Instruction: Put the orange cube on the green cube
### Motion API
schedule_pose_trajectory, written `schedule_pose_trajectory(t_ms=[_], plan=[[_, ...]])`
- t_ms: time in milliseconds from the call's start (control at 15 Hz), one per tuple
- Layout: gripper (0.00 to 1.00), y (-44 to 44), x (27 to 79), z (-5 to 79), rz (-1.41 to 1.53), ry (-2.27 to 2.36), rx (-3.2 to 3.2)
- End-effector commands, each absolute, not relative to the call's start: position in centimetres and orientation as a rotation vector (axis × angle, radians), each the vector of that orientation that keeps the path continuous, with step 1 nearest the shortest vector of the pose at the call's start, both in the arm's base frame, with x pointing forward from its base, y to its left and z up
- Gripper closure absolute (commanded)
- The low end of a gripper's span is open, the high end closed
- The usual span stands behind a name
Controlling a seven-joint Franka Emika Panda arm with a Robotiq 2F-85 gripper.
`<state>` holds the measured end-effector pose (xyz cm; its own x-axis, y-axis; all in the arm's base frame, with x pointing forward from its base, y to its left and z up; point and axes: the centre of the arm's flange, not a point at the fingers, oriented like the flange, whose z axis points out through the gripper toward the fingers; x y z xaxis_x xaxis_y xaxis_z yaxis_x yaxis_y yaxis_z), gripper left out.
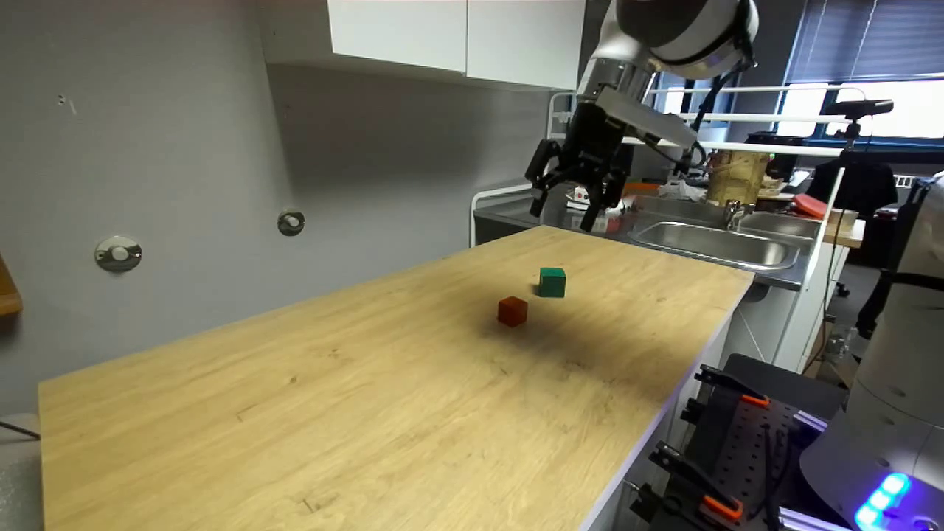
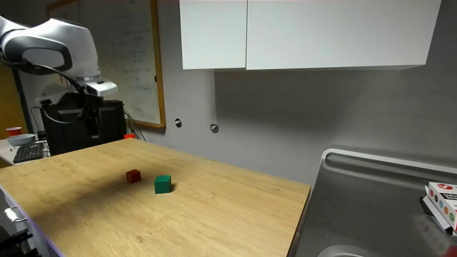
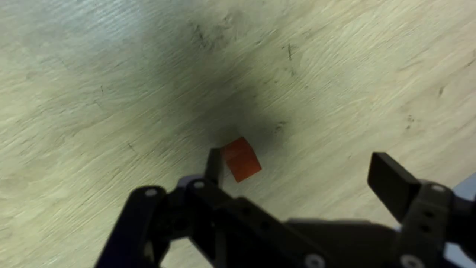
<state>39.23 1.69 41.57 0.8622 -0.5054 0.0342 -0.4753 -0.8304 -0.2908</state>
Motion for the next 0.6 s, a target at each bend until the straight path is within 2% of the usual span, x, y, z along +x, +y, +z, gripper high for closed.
schedule_pose_trajectory(t_ms=[0,533], plan=[[0.00,0.7,45.6,37.4,-0.097,0.835,-2.814],[0.00,0.2,52.5,27.3,0.159,0.963,-2.917]])
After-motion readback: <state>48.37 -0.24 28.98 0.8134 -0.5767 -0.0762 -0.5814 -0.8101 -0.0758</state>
